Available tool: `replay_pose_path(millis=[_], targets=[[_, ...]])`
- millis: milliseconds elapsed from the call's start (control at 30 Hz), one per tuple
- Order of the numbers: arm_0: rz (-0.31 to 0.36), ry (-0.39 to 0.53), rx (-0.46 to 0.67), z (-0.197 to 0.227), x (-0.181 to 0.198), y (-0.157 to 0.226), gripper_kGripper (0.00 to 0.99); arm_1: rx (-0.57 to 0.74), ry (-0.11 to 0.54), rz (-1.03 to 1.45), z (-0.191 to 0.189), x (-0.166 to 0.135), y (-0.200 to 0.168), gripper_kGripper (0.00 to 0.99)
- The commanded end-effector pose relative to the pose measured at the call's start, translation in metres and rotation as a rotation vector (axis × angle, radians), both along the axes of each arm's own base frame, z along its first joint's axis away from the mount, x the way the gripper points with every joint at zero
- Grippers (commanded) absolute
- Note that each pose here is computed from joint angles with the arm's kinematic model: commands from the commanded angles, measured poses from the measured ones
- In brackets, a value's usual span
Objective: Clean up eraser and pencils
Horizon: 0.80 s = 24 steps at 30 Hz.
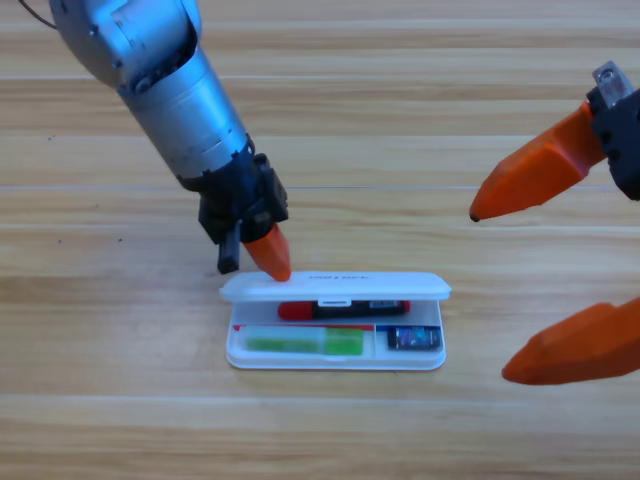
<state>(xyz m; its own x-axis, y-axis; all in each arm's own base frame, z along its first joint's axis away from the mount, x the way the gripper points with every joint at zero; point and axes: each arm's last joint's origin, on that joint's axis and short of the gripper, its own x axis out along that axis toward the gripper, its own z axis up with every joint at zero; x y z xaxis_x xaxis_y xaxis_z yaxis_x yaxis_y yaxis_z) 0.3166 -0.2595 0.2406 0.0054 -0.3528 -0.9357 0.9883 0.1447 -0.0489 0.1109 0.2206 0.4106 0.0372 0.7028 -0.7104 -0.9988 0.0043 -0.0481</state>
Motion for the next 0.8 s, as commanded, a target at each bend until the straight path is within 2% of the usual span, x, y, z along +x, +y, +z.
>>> replay_pose_path(millis=[33,800], targets=[[-0.033,0.038,0.008,-0.020,-0.012,-0.009,0.000,-0.032,0.036,0.026,-0.014,-0.002,0.009,0.945],[-0.049,0.050,0.018,-0.042,-0.021,-0.008,0.000,-0.039,0.043,0.028,-0.016,-0.001,0.011,0.945]])
